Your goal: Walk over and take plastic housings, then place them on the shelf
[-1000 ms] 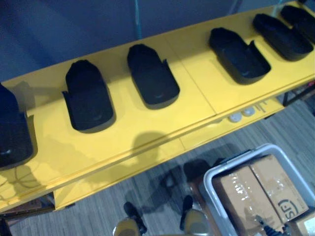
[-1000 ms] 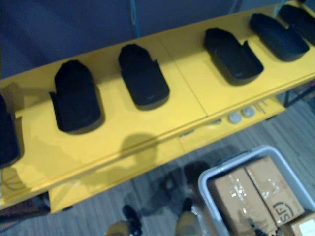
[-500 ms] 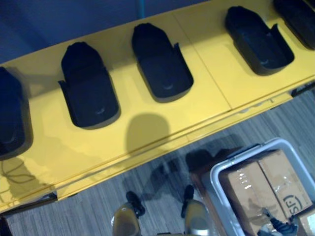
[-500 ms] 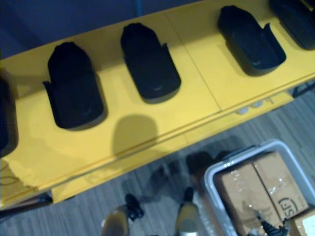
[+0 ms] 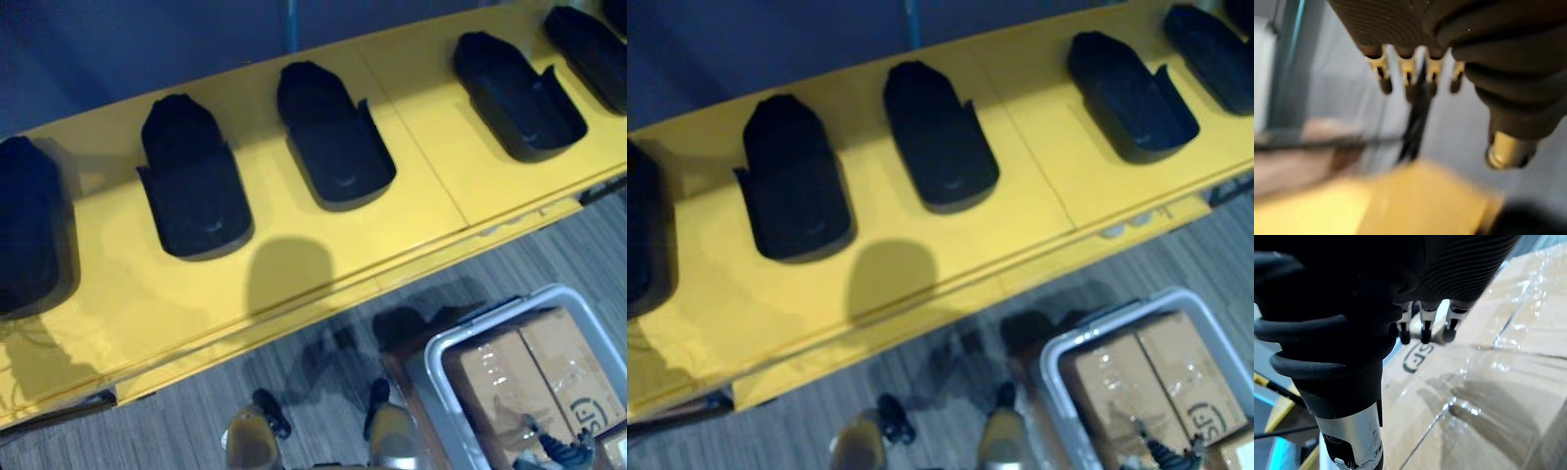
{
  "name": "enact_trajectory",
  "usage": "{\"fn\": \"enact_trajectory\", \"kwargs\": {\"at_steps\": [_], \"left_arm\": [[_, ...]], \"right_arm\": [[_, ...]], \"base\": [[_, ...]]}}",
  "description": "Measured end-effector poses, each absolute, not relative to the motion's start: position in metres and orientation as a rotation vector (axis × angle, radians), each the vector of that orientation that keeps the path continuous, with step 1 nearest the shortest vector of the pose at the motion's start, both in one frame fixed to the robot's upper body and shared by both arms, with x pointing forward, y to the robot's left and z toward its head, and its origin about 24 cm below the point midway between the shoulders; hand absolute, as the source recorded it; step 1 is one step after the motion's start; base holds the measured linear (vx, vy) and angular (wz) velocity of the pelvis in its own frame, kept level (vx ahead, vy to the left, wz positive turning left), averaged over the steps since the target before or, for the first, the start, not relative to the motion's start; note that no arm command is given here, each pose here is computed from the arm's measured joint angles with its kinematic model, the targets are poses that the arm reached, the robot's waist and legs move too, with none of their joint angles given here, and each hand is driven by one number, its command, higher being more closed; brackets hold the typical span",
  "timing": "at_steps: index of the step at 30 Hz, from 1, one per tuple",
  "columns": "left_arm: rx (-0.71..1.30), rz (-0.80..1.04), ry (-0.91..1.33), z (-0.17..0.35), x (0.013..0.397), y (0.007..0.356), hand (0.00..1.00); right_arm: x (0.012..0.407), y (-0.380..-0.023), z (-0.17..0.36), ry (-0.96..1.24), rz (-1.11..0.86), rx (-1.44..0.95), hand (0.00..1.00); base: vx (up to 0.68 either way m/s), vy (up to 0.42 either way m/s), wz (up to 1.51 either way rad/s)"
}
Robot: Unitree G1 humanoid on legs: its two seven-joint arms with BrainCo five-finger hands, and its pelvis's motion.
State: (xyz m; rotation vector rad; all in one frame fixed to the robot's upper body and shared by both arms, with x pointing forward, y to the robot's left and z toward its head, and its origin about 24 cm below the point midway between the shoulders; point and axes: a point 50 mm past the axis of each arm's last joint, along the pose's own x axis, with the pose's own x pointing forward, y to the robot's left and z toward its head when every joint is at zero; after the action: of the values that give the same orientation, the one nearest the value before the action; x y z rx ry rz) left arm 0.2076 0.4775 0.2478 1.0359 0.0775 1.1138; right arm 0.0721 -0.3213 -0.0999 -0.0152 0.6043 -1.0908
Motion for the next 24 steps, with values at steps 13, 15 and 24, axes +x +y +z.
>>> {"fn": "enact_trajectory", "kwargs": {"at_steps": [13,15,24], "left_arm": [[0.574,0.708,-0.957,0.301,0.212,0.335,0.0],[0.524,0.736,-0.958,0.29,0.204,0.337,0.0],[0.4,0.898,-1.011,0.239,0.16,0.34,0.0]], "right_arm": [[0.097,-0.329,-0.022,0.181,-1.286,-0.396,0.0],[0.101,-0.329,-0.015,0.146,-1.276,-0.426,0.0],[0.098,-0.331,-0.014,0.176,-1.301,-0.498,0.0]], "base": [[0.07,-0.026,-0.04],[0.04,-0.038,0.14],[0.02,-0.021,0.16]]}}
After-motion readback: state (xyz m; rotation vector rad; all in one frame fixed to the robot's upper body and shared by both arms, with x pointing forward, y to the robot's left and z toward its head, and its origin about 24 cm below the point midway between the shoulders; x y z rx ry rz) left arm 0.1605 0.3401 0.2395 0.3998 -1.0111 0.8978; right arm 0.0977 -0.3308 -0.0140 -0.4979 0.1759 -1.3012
